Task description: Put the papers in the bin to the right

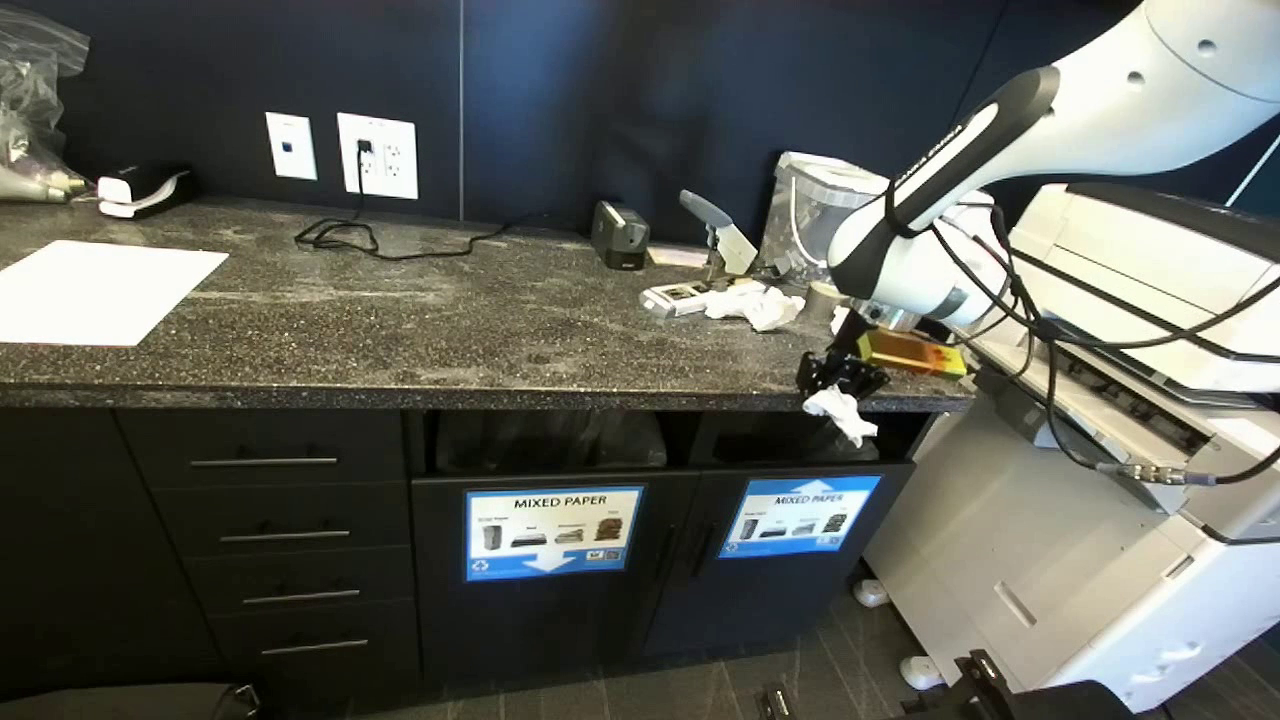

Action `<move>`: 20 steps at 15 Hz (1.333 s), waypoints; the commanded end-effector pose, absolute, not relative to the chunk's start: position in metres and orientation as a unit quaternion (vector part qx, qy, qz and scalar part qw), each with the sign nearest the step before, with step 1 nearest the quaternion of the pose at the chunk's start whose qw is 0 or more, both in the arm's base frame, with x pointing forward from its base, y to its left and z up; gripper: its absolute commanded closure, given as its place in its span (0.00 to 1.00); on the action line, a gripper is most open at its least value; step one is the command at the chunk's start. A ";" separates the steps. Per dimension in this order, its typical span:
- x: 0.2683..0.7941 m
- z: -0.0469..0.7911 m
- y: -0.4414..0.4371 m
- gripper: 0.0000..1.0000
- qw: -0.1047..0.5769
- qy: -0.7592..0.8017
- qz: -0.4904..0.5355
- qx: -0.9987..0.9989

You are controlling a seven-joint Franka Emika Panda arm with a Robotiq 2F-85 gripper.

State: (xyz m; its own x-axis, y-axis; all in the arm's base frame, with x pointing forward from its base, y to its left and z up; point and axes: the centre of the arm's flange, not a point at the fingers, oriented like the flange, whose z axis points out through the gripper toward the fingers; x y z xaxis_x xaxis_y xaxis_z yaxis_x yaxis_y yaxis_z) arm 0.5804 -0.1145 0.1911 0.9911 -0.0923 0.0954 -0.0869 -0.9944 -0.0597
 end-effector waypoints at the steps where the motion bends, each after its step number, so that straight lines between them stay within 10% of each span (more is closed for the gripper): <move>1: 0.532 0.160 -0.114 0.81 0.048 0.038 -0.069 -0.996; 20: 0.507 0.035 -0.122 0.81 0.097 0.071 -0.348 -0.930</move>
State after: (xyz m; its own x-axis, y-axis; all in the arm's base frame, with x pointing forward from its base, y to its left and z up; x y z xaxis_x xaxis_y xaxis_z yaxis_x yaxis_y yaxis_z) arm 0.4925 -0.1237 0.0520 0.8193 -0.1341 0.5574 -0.0149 -0.9769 -0.2131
